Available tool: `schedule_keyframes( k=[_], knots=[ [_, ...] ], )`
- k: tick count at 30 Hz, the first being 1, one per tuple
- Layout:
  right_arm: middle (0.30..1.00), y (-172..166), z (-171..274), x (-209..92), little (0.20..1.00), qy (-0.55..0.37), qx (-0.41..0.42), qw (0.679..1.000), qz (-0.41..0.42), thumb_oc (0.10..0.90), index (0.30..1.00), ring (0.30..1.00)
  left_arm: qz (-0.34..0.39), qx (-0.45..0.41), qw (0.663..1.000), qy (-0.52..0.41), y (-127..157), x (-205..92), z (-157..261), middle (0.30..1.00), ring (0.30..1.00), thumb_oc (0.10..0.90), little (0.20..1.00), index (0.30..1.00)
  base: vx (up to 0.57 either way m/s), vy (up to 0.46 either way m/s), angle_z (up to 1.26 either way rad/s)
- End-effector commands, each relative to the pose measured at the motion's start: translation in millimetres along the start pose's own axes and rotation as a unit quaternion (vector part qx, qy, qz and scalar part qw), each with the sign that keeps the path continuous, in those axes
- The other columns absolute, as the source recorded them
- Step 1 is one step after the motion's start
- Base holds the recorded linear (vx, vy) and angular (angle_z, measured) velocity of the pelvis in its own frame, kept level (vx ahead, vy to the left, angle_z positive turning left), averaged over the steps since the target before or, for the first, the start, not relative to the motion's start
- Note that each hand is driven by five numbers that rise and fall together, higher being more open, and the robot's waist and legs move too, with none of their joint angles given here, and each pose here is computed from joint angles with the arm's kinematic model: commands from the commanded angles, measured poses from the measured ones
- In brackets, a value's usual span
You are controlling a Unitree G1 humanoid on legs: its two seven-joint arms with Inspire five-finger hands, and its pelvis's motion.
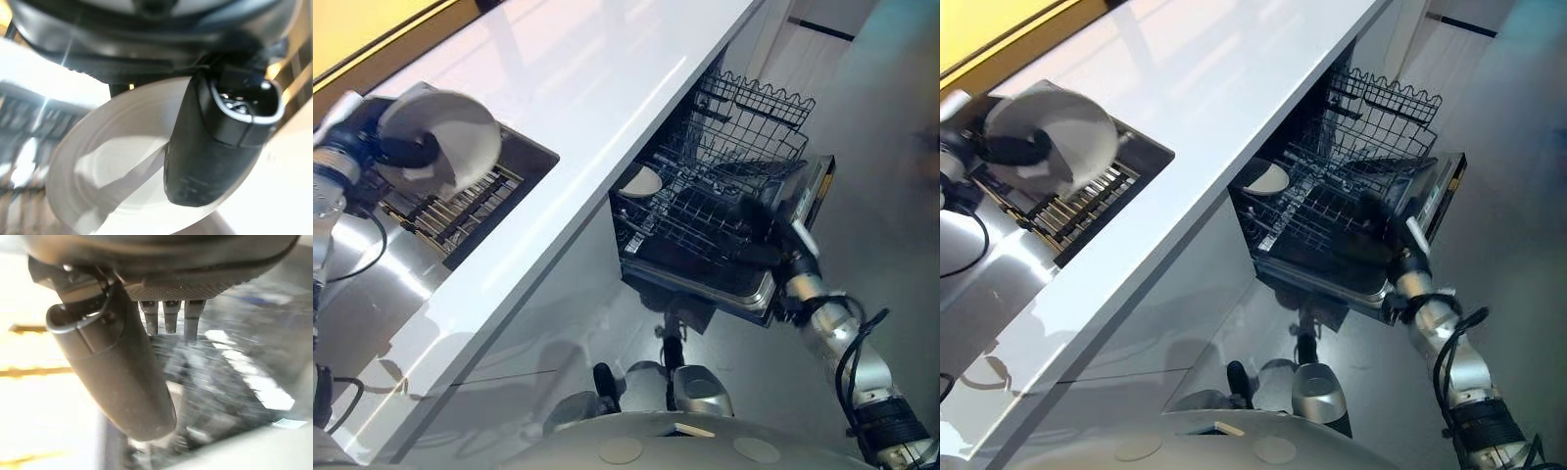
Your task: Pick up plates and place into dishwasher.
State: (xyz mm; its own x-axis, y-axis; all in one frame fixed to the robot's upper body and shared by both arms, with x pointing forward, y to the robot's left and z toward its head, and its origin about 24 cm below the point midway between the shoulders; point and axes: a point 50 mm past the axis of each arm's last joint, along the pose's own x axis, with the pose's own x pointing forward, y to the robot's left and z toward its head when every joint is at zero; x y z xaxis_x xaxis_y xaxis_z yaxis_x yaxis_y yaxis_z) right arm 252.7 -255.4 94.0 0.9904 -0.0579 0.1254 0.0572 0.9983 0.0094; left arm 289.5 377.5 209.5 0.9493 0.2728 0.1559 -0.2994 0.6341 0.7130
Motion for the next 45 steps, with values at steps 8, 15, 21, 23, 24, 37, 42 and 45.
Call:
schedule_keyframes(
  k=[8,15,21,23,24,37,42,45],
  knots=[
    [0.9,14,141,29,0.9,-0.334,0.063,0.94,0.031,0.8,0.9,0.9,0.238,-0.029,0.937,-0.255,30,-26,79,0.3,0.3,0.1,0.2,0.3,-0.06,-0.062,0.15],
    [0.9,30,164,28,0.9,-0.371,0.049,0.923,0.093,0.8,0.9,0.9,0.242,-0.01,0.908,-0.342,12,-37,111,0.3,0.3,0.1,0.2,0.3,-0.04,-0.055,0.21],
    [0.9,53,178,27,0.9,-0.396,0.023,0.905,0.152,0.8,0.9,0.9,0.215,-0.005,0.885,-0.414,-7,-44,136,0.3,0.3,0.1,0.2,0.3,-0.03,-0.031,0.17],
    [0.9,62,184,28,0.9,-0.403,0.021,0.899,0.169,0.8,0.9,0.9,0.206,-0.007,0.876,-0.437,-14,-47,145,0.3,0.3,0.1,0.2,0.3,-0.02,-0.017,0.12],
    [0.9,66,187,29,0.9,-0.404,0.02,0.897,0.175,0.8,0.9,0.9,0.198,-0.011,0.871,-0.448,-20,-48,150,0.3,0.3,0.1,0.2,0.3,-0.02,-0.012,0.13],
    [0.9,99,182,55,0.9,-0.328,-0.041,0.908,0.257,0.8,0.9,0.9,0.116,-0.062,0.868,-0.479,-63,-50,170,0.3,0.3,0.1,0.2,0.3,-0.01,-0.004,0.11],
    [0.9,104,181,63,0.9,-0.306,-0.079,0.908,0.275,0.8,0.9,0.9,0.097,-0.07,0.868,-0.482,-72,-49,173,0.3,0.3,0.1,0.2,0.3,0.0,0.007,0.08],
    [0.9,108,178,67,0.9,-0.284,-0.121,0.904,0.296,0.8,0.9,0.9,0.084,-0.074,0.867,-0.486,-76,-50,177,0.3,0.3,0.1,0.2,0.3,0.0,0.0,0.0]
  ],
)
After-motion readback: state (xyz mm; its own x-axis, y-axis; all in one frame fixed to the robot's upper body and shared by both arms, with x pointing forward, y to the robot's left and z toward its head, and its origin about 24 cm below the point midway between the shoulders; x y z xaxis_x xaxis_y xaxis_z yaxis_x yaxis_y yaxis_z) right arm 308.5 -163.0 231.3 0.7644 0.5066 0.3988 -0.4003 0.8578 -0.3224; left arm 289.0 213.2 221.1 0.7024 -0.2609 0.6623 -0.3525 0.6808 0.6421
